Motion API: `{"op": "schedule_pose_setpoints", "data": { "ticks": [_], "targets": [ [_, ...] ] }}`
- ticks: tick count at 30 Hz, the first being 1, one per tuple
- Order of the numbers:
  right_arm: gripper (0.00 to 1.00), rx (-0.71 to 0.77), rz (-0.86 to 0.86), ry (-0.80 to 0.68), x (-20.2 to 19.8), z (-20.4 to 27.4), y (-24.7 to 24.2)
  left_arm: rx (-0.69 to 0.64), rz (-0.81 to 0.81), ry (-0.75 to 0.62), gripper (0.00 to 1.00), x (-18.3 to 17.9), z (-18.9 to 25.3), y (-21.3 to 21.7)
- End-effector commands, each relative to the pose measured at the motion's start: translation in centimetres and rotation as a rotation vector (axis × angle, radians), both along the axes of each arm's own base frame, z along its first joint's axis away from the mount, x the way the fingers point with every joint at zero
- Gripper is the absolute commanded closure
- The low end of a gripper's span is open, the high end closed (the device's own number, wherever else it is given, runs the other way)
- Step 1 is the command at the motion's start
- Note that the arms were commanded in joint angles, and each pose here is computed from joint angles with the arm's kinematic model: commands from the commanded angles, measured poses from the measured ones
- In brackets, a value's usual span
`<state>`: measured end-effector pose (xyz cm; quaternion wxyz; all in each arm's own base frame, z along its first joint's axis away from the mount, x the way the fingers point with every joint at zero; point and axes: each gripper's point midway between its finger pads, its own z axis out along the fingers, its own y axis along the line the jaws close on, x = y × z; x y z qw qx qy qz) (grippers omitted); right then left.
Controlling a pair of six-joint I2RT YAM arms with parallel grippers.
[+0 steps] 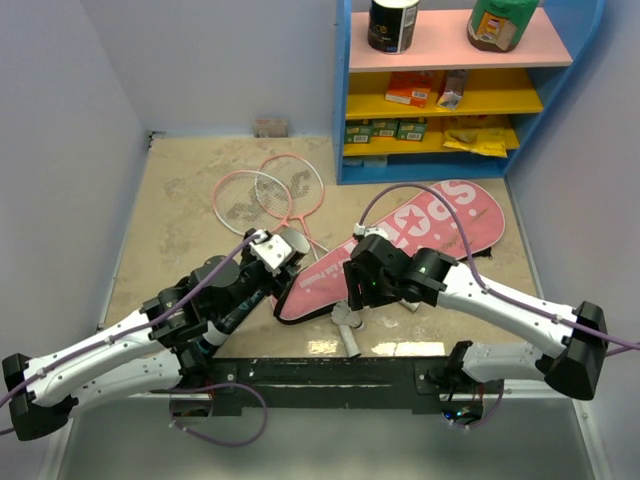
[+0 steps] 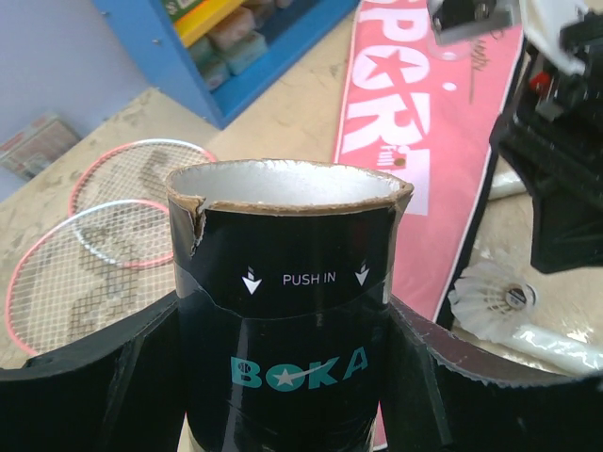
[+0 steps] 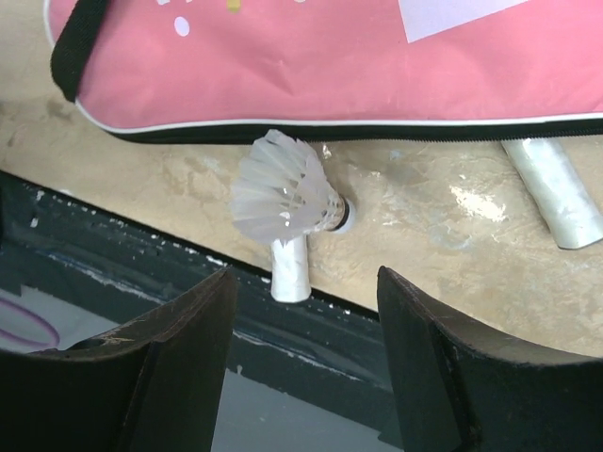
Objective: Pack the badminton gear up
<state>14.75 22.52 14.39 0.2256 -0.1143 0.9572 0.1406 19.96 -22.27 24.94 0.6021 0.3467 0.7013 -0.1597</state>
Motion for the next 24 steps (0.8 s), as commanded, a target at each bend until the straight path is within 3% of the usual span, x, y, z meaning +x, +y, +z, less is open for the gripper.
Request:
{"op": "schedule_pose_setpoints", "data": {
  "ticks": [1,24],
  "targets": [
    [0.36,0.033,-0.038,-0.029,1.5,-0.4,1.7,-0.140,0.136,0.021,1.00,0.7,2.7,1.4],
    [0.44,-0.173,0.031,0.013,3.2,-5.9,2.6,-0.139,0.113,0.021,1.00,0.3,2.8,1.5]
  ]
}}
